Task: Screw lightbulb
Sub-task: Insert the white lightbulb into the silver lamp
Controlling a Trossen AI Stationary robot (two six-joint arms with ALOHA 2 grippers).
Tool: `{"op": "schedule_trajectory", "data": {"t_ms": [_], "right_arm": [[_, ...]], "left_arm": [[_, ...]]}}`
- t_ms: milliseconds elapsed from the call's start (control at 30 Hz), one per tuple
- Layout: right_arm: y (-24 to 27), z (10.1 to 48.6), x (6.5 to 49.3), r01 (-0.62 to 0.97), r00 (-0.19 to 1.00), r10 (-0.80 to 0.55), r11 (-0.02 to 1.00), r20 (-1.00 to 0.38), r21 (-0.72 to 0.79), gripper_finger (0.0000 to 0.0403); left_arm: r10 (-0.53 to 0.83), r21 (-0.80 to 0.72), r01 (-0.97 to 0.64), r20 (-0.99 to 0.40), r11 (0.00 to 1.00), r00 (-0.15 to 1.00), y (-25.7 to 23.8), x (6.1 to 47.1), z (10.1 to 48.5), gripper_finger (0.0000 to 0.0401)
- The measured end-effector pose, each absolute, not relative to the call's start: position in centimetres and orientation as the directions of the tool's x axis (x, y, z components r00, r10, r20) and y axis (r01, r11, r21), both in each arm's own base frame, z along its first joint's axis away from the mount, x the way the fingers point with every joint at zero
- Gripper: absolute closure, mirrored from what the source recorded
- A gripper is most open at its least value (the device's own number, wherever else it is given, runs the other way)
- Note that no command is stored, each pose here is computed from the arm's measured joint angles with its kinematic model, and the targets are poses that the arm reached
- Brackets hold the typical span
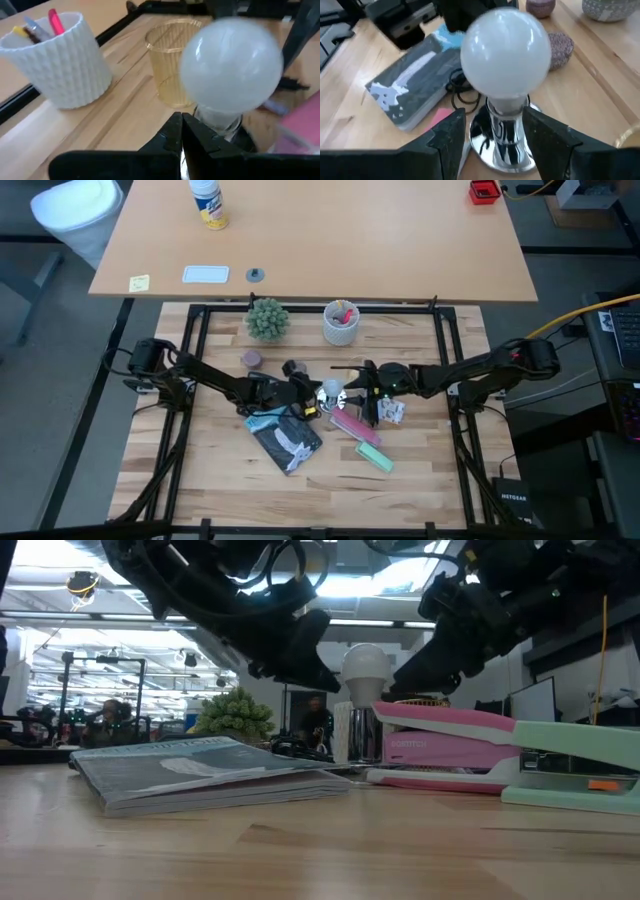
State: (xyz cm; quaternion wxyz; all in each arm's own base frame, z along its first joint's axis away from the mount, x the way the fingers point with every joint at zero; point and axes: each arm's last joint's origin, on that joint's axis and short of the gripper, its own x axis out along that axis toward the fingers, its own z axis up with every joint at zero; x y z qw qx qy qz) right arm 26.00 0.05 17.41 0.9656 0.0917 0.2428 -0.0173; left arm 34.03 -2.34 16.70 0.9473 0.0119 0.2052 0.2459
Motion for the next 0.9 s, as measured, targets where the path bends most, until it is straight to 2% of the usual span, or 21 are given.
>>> {"op": "schedule_trajectory", "data": {"t_ms": [133, 233, 633, 733, 900], "right_arm": [[-0.1, 18.2, 25.0, 0.117, 0.867, -0.03, 0.983, -0.497, 0.145, 0.0207], [-0.2, 19.3, 24.1, 0.138, 0.869, -0.06, 0.982, -0.492, 0.125, 0.0227], [-0.4, 22.5, 22.5, 0.151, 0.92, -0.154, 0.988, -0.36, -0.037, 0.039], [-0.7, 22.5, 22.5, 0.221, 0.906, -0.23, 0.973, -0.356, -0.065, 0.0393], [-0.9, 22.5, 22.4, 0.306, 0.886, -0.306, 0.95, -0.348, -0.055, 0.0358]], "left_arm": [[0.498, 0.156, -0.479, -0.404, 0.864, 0.767, -2.4, 33.3, 17.5, 0.04], [0.515, 0.168, -0.492, -0.4, 0.854, 0.758, -2.5, 32.7, 18.5, 0.04], [0.467, 0.196, -0.424, -0.391, 0.884, 0.793, -4.2, 31.5, 20.3, 0.04], [0.438, 0.194, -0.393, -0.396, 0.899, 0.807, -4.8, 31.4, 20.3, 0.04], [0.355, 0.097, -0.347, -0.417, 0.933, 0.837, -5.2, 31.6, 20.2, 0.04]]}}
